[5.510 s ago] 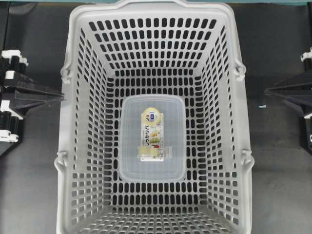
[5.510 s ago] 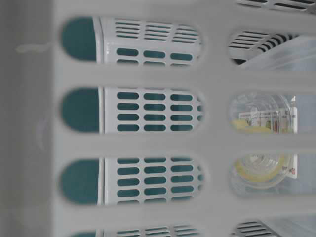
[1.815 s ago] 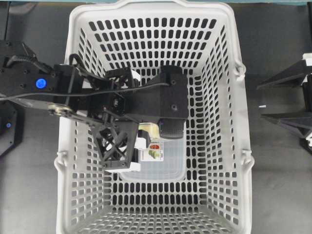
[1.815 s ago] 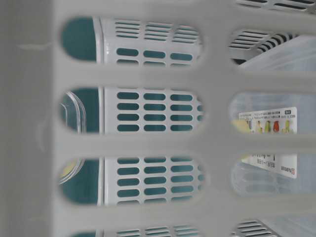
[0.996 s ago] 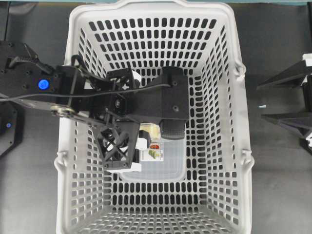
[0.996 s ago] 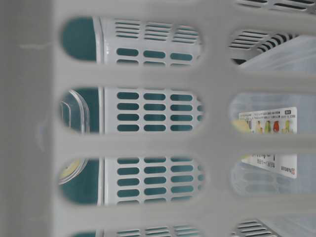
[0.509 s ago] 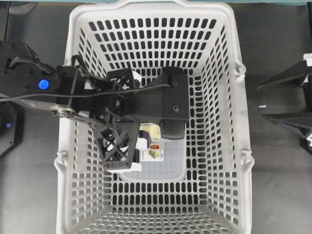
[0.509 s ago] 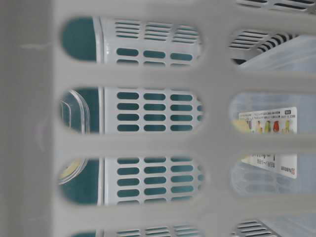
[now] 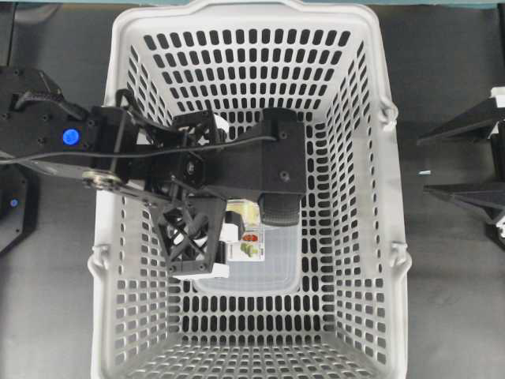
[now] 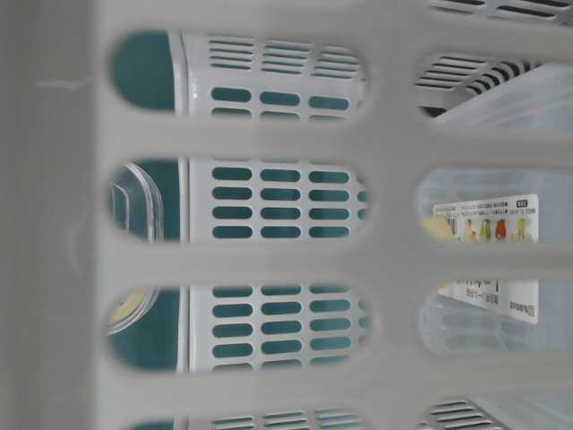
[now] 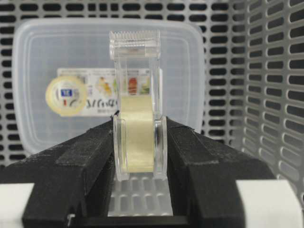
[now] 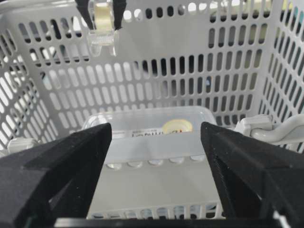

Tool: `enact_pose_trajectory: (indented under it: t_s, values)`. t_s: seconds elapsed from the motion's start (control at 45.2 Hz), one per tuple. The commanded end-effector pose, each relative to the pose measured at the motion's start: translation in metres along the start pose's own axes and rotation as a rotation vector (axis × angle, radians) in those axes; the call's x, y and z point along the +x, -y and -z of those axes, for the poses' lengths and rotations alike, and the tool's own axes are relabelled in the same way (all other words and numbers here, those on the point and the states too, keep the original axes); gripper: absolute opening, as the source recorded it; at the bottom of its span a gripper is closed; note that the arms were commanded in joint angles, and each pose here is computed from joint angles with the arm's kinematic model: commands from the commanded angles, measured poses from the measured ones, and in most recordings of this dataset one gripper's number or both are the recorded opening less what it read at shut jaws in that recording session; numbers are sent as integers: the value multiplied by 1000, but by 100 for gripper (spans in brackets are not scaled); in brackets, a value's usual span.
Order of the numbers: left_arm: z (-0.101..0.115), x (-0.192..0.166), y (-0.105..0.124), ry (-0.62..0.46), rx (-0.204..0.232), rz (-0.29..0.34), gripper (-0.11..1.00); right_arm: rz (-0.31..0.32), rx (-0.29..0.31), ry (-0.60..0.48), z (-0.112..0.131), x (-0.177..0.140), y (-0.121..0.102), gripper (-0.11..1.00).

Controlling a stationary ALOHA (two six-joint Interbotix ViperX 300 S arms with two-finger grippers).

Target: Pick up the tape dispenser from the shopping basket with the left arm.

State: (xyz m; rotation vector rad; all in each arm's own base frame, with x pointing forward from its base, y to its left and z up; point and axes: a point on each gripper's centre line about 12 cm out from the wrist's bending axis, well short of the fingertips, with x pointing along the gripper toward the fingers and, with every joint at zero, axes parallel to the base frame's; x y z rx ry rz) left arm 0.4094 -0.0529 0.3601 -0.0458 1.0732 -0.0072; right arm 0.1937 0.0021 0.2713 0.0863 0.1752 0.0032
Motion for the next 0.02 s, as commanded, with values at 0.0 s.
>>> enact_pose_trajectory:
  t_s: [0.0]
  values:
    - [-2, -8, 0, 25, 2, 1, 28, -3, 3, 14, -4, 1, -1, 73]
